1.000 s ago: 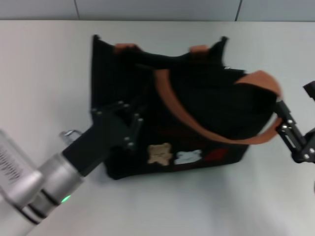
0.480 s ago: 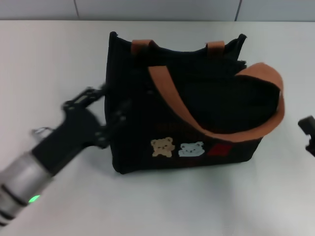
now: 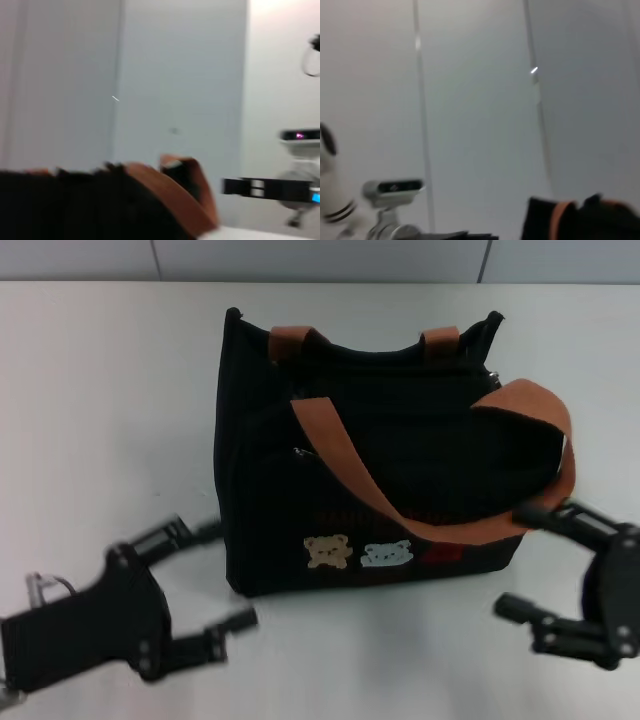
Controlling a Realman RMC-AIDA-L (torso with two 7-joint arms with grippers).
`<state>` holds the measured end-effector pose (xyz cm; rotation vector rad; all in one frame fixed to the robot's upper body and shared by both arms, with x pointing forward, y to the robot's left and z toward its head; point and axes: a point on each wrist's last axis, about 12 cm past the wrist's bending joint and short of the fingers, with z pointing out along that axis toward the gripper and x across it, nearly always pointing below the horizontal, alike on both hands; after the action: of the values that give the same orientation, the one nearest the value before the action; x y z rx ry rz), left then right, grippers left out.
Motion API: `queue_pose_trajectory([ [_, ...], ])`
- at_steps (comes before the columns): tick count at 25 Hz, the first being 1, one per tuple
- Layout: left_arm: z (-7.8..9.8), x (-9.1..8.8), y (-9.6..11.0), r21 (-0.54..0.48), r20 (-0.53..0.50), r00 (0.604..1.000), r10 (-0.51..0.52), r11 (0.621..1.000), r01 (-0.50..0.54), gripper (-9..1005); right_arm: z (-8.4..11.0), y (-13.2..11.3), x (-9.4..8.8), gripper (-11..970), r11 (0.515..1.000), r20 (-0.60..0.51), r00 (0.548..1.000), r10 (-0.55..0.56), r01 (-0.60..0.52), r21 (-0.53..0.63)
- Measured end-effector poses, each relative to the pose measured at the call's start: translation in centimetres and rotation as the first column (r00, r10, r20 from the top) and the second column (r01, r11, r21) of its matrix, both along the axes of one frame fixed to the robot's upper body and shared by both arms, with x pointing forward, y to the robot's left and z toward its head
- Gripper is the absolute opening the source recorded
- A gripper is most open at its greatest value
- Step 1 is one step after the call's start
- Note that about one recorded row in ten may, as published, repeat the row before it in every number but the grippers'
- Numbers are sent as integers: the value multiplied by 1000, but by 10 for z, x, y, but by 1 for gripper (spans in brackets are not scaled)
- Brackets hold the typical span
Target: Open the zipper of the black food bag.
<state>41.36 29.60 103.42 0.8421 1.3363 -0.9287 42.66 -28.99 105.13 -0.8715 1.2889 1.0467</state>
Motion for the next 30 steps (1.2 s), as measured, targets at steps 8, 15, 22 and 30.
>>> queue_pose_trajectory([
  [8, -5, 0, -8, 60, -120, 982, -145, 986, 153, 846, -6, 15, 15, 835, 995, -51, 997, 65, -69, -73],
  [15, -4, 1, -7, 56, -132, 979, -154, 985, 162, 846, -6, 16, 18, 835, 995, -50, 997, 59, -63, -77],
  [22, -3, 3, -8, 55, -130, 978, -161, 984, 169, 846, -6, 16, 18, 835, 995, -51, 997, 58, -62, -79],
  [30, -2, 5, -9, 58, -127, 978, -165, 983, 173, 846, -6, 17, 19, 835, 995, -47, 997, 60, -64, -81],
])
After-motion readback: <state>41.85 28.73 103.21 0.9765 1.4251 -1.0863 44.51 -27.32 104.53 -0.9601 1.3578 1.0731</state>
